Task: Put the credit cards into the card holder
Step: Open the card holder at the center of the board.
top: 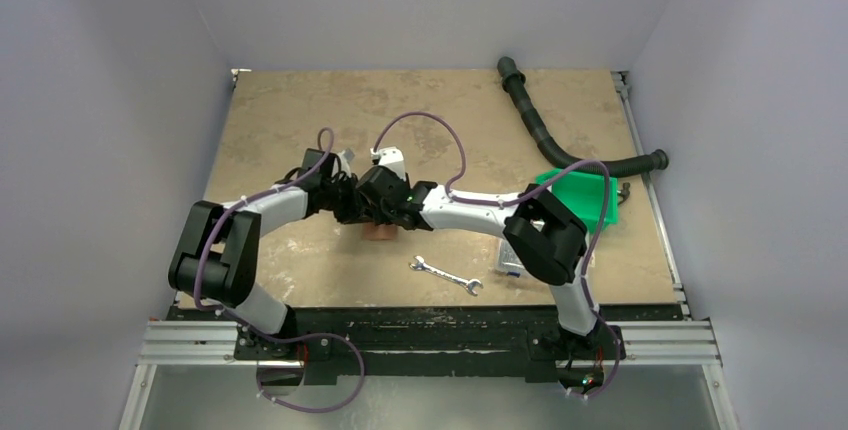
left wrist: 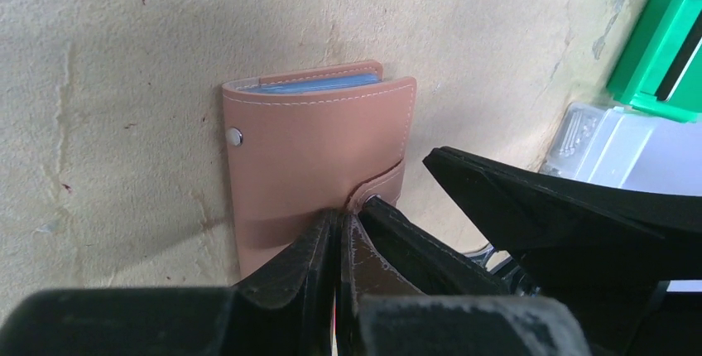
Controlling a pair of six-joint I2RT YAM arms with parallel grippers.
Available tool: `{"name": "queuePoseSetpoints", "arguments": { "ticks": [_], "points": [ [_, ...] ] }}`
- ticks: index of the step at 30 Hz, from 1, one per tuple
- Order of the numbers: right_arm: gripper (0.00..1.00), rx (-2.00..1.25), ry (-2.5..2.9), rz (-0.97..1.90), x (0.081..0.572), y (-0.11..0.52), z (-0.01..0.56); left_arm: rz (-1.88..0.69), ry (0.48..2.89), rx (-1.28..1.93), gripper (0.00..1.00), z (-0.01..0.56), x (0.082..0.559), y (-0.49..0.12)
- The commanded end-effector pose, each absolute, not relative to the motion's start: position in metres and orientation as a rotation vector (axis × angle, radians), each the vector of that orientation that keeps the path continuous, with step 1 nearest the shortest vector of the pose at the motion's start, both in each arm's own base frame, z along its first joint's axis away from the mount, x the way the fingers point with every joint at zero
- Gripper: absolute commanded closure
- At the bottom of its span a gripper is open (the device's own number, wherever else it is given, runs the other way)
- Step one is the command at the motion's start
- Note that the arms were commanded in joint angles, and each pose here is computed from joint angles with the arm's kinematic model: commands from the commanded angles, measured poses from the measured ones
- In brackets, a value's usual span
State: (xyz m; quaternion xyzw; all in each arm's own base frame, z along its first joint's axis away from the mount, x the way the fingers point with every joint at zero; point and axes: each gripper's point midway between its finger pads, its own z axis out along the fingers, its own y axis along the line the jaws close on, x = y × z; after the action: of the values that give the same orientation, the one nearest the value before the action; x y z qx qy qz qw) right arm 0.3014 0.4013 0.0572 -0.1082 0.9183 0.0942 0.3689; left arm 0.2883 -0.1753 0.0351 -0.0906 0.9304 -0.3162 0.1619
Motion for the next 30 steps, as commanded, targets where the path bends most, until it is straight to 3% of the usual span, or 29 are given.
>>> {"name": "queuePoseSetpoints", "arguments": {
  "ticks": [1,15,22,30],
  "points": [
    [0.5,-0.289,2.321,0.321,0.302,0.417,0.058,-0.788,2.701,-0.341,1.0,0.012,0.278,-0.163],
    [0.43,-0.361,2.231,0.395,0.299,0.412,0.088,-0.988,2.576,-0.289,0.97,0.055,0.315,-0.158],
    [0.36,-0.427,2.218,0.383,0.296,0.416,0.089,-1.084,2.625,-0.237,1.0,0.035,0.292,-0.181],
    [0.45,-0.459,2.247,0.33,0.288,0.412,0.07,-0.912,2.716,-0.379,1.0,0.003,0.278,-0.161]
  ]
}}
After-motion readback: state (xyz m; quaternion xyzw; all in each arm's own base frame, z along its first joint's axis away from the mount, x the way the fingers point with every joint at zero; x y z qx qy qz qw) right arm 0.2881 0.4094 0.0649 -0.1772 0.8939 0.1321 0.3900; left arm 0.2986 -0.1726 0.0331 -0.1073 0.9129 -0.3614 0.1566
